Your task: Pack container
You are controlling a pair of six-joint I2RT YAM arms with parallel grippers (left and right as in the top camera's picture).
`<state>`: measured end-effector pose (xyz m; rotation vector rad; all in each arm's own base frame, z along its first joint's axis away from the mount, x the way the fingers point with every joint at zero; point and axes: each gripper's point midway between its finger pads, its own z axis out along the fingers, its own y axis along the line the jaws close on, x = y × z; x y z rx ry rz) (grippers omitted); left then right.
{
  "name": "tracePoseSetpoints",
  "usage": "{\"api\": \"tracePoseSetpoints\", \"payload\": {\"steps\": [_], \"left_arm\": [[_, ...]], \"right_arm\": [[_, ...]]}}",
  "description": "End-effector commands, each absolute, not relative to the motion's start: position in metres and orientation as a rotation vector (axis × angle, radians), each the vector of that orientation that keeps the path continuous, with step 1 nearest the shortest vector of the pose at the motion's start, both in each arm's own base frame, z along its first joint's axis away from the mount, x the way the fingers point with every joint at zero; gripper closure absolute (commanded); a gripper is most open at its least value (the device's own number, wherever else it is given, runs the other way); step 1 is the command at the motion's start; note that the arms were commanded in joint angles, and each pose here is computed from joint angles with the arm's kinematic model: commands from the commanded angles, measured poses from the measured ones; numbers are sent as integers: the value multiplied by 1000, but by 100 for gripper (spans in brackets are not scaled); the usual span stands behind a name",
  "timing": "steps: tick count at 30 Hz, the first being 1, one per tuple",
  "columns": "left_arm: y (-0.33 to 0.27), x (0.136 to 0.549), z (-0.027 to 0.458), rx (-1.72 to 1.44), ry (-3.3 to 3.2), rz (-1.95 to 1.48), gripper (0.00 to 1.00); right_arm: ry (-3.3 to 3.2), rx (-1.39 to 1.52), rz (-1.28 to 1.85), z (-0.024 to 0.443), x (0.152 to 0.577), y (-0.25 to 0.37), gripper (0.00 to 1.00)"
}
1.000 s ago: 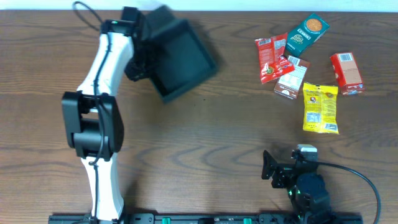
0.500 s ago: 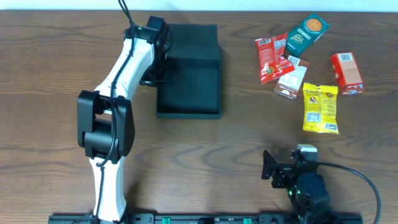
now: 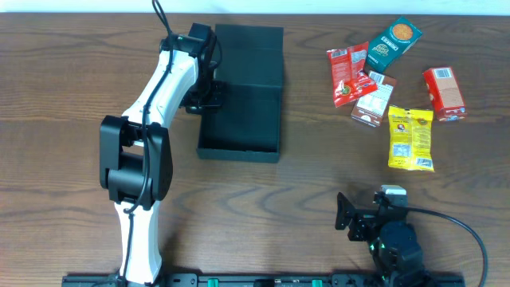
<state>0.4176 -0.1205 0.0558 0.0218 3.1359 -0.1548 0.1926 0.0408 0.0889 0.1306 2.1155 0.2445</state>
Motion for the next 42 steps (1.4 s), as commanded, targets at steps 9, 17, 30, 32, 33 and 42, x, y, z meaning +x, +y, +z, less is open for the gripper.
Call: {"api": "tracePoseSetpoints", "payload": {"steps": [9,17,30,32,33,42], "left_arm": [[-121,414,62,-201,3136,-167,85],[-121,415,62,-228,3131,-169,25],[-125,441,151,-143,2960,-292,4],[-124,446,175,-125,2898,-308,4],[-123,452,192,-123,2846,-308,4],[-89,479,253,-187,2600,-209,5]], "right_arm": [[2119,129,221,85,193,38,1],[2119,129,221,85,193,38,1],[2119,129,221,85,193,38,1],[2119,129,221,85,193,38,1],[2120,129,220,85,193,38,1],[2050,213,330,100,201,45,1]]}}
